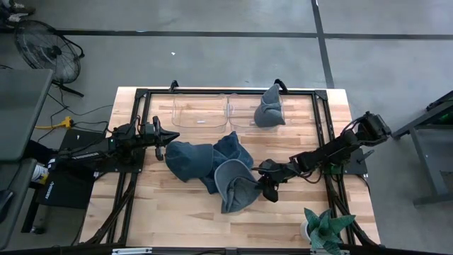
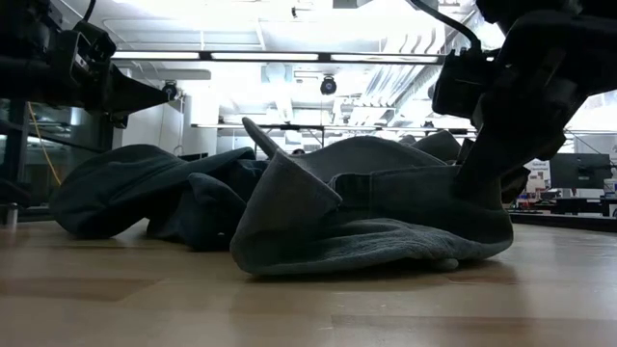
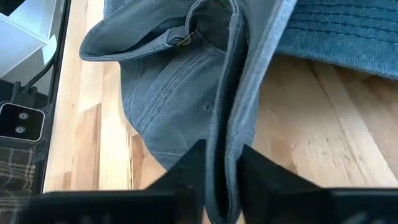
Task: Pick & Place hat
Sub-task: Put the gray cap into the right transparent bin
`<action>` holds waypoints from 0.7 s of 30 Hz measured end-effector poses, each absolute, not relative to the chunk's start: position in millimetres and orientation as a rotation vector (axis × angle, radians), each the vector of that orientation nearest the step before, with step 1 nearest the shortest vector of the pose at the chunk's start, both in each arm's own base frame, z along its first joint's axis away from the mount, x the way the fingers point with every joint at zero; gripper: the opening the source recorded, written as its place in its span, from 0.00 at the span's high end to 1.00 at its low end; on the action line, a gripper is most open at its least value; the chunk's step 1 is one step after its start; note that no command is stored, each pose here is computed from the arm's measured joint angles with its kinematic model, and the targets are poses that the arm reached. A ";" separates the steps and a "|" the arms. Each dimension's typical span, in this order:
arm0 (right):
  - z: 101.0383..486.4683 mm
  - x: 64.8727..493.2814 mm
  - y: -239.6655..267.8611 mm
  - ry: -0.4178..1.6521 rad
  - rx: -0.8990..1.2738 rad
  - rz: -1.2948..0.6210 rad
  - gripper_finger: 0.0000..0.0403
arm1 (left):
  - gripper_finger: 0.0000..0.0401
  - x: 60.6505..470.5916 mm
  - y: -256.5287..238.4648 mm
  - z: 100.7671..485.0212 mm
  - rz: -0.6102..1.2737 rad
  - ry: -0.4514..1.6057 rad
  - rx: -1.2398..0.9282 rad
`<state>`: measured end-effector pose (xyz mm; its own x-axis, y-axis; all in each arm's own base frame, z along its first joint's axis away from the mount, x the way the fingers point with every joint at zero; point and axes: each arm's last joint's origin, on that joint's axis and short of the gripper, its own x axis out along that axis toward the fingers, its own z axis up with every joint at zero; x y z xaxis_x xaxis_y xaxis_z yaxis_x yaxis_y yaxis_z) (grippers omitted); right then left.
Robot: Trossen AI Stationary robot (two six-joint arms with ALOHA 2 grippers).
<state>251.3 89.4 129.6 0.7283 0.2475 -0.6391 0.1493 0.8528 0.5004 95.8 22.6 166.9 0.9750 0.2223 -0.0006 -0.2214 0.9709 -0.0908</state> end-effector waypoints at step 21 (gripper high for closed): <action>144.1 262.9 93.4 0.735 0.661 0.060 0.99 | 1.00 95.4 24.2 168.2 0.281 -0.023 -0.074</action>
<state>262.9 93.4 144.1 0.7496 0.2746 -0.6022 0.1725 0.7974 0.5783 95.4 24.2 168.2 0.9605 0.2779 0.0128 -0.2762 0.9581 -0.0759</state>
